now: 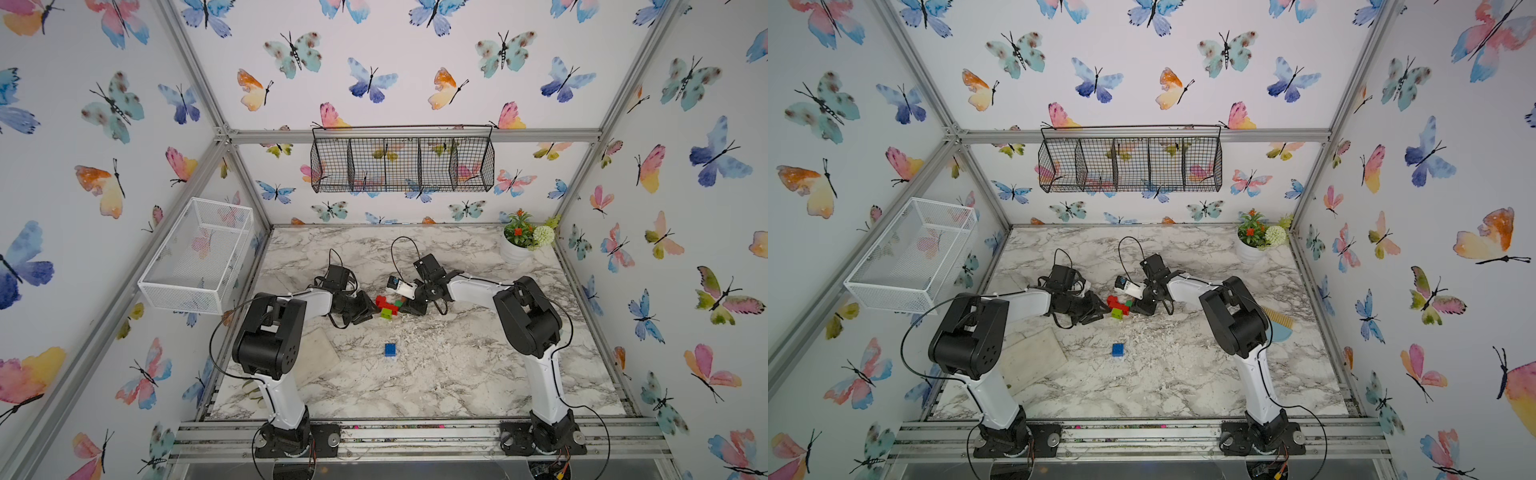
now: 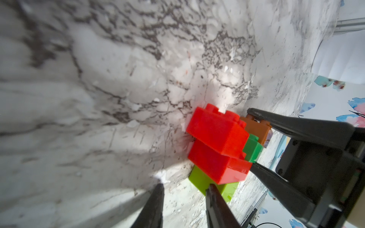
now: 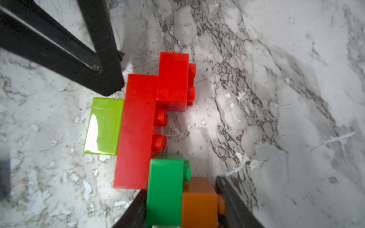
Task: Assemble the letter v with lego
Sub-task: Assemble the lego brick with the lego brick.
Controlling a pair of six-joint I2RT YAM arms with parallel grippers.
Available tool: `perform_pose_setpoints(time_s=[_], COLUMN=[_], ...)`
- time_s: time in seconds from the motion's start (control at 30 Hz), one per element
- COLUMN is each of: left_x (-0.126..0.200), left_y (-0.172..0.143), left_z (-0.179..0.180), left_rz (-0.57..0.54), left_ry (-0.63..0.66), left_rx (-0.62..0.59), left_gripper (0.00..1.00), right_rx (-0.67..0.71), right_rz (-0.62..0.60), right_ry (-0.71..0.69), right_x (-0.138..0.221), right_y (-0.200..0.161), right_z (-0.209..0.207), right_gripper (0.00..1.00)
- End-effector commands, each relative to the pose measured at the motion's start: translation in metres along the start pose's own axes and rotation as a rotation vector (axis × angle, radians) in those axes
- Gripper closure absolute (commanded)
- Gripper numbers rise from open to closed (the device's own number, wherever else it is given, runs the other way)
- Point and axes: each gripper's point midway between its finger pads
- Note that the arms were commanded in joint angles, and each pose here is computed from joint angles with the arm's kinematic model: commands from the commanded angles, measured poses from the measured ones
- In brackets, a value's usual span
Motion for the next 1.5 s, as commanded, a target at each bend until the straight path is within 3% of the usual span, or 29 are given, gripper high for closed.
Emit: perform_pose_setpoints(time_s=[0.0,0.23,0.67,1.07,1.47], left_x=[-0.006,-0.005,-0.006,0.005,0.002], left_y=[-0.030,-0.030,-0.031,-0.024,-0.024], left_z=[0.028,0.027,0.027,0.016,0.019], left_rz=[0.081,0.081,0.085,0.068,0.077], left_ry=[0.084,0.084,0.081,0.067,0.074], left_rx=[0.053,0.053,0.052,0.030,0.031], left_gripper=[0.61,0.61,0.61,0.60,0.59], right_rx=[-0.046,-0.062,-0.024,0.030,0.082], right_rz=[0.077,0.111,0.085,0.114,0.130], right_ry=[-0.011,-0.021,-0.010,-0.058,-0.022], right_x=[-0.004,-0.006,-0.006,0.000,-0.006], right_y=[-0.012,-0.016,-0.014,-0.006,-0.009], right_z=[-0.003,-0.006,-0.004,-0.015,-0.012], right_gripper=[0.44,0.41,0.47,0.39,0.46])
Point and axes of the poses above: each gripper's point midway between its finger pads, its own x axis back along the fingers, its own z axis along the line the jaws close on, y = z × x, and after that the axes turned 15 degrees about -x, right-handed
